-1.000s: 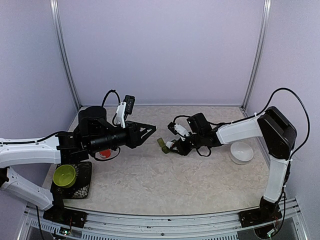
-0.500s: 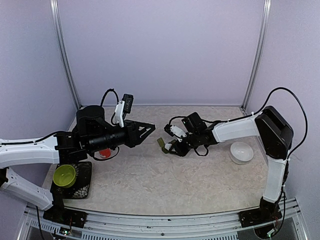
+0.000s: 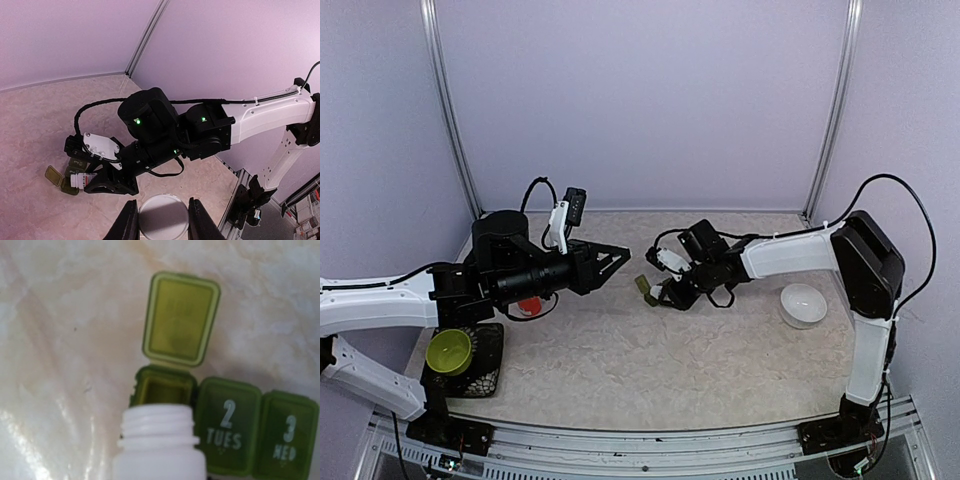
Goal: Sort the pills into containers
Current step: Pour the pill into the compartment of the pill container.
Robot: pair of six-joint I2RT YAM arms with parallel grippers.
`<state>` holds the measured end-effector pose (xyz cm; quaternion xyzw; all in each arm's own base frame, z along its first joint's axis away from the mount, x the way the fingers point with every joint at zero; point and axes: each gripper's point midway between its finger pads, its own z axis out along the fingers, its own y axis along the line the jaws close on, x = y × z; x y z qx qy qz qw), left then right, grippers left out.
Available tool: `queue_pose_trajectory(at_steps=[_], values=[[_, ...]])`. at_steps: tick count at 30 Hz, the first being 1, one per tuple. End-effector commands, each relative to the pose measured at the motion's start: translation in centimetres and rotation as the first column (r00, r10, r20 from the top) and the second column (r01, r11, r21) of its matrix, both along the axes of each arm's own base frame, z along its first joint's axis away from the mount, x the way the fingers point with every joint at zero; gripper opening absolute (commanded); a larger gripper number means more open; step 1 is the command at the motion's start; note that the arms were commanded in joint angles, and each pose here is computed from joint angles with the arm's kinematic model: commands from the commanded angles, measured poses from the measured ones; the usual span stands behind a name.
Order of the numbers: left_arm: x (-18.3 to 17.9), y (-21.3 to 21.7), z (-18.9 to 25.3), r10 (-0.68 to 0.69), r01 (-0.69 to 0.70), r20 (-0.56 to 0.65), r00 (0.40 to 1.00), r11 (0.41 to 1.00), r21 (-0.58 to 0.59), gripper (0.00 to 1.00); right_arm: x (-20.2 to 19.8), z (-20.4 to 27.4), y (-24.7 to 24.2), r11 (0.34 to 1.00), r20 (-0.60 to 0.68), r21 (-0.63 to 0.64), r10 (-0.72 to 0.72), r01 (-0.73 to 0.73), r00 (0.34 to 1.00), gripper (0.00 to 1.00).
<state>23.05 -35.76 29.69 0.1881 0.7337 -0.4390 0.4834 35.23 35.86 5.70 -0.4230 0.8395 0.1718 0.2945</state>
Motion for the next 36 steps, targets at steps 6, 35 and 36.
queue_pose_trajectory(at_steps=[6,35,36], values=[[-0.09,0.56,0.20,0.013,-0.013,0.010,1.000,1.000,-0.013,0.21,-0.21,-0.11,0.12,0.997,-0.025,-0.076,0.002,-0.004,1.000,0.07],[-0.36,1.15,0.00,0.019,-0.018,0.011,1.000,1.000,-0.024,0.21,-0.33,-0.28,0.26,0.982,-0.075,-0.188,0.000,-0.015,0.997,0.07],[-0.38,1.14,0.03,0.017,-0.017,0.011,1.000,1.000,-0.025,0.21,-0.36,-0.30,0.25,0.982,-0.078,-0.190,0.001,-0.016,0.997,0.07]])
